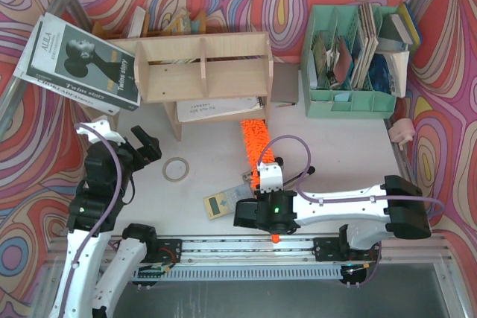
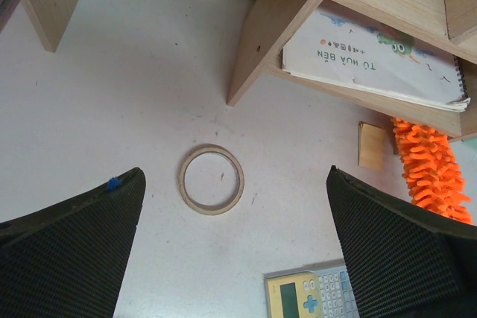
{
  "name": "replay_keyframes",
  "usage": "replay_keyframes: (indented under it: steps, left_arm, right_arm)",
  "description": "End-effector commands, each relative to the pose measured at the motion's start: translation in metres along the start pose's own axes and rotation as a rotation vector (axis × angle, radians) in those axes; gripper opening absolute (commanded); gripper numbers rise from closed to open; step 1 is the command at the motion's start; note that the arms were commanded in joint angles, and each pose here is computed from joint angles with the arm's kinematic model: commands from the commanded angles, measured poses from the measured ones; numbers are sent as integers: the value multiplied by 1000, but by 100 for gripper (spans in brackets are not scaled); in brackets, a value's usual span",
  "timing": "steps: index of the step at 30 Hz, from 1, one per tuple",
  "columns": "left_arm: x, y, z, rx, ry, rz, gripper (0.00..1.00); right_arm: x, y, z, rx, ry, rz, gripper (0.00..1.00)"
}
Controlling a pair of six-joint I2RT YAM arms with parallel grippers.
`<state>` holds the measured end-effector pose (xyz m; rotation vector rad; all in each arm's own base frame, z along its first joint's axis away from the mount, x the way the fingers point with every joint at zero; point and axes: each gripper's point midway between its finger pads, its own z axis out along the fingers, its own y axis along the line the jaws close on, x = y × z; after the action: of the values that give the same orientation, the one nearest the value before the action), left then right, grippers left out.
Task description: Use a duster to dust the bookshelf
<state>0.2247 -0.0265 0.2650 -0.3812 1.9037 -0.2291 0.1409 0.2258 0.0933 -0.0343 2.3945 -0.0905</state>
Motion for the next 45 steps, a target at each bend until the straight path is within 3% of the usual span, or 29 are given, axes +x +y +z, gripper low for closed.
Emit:
replay_keyframes:
  steps: [1,5,19,25,37,42,45]
  left_arm:
    - [2,3,1,-7,-3,-8,98]
    - [2,2,1,-5,-1,-8,98]
    - [2,3,0,-9,-7,-8,98]
    - [2,2,1,-6,-2,-9,98]
    - [2,2,1,-6,-2,-10,98]
    - [2,2,1,-6,-4,-9,98]
    - [2,2,1,-7,-3,-9,99]
  right_arm:
    - [-7,-7,7,25,-60,-7,0]
    - [0,8,13,-19,-41,-24,0]
    - [-26,88,1,-264,-152,-193,0]
    - [-14,117,6,-336,-114,-295,0]
    - [9,117,29,-265,-32,-351,0]
    - [1,115,24,-277,-64,-327,0]
    - [-12,120,9,-373,-116,-272,0]
